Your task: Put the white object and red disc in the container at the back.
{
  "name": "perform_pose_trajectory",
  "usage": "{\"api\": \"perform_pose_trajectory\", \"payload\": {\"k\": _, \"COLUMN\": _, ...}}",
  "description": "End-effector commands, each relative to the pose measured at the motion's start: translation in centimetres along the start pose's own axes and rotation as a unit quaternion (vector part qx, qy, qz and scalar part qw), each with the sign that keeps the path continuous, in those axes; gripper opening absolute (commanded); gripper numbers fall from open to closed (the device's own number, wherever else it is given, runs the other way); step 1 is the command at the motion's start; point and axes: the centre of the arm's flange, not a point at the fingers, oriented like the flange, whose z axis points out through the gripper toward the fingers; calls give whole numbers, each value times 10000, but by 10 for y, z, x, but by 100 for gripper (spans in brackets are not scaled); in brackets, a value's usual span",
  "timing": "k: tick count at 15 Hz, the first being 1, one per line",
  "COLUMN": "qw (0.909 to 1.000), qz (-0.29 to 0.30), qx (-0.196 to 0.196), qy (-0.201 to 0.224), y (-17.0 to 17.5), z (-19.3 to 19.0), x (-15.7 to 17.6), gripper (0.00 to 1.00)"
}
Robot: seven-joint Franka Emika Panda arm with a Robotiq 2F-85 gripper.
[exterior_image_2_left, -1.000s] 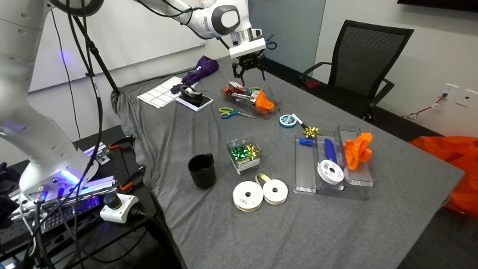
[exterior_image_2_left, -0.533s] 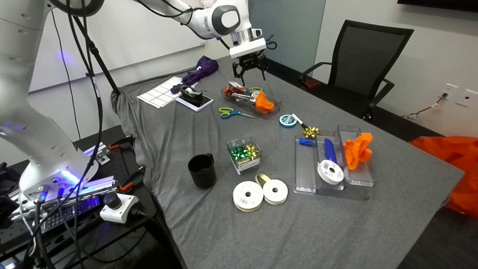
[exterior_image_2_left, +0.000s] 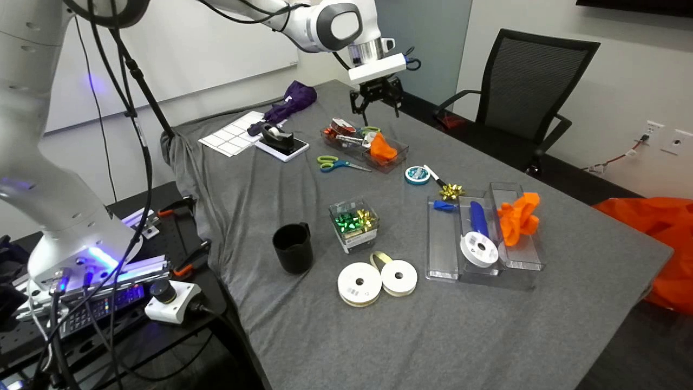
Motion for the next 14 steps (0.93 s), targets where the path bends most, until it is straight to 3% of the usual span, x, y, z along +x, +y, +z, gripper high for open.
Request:
{"api": "perform_pose_trajectory", "payload": {"k": 1, "qw": 9991, "qz": -183, "qx": 257, "qy": 291, "y": 36, "z": -2, "x": -41, "gripper": 100}}
{"api": "perform_pose_trajectory", "payload": {"k": 7, "qw": 9954, "qz": -656, "qx": 599, "qy": 356, "y": 48, "z": 2, "x": -92, "gripper": 100}}
{"api": "perform_pose_trajectory", "payload": {"k": 14, "qw": 9926, "qz": -1001, "qx": 491, "qy": 486, "y": 53, "z": 9, "x": -113, "gripper": 100}}
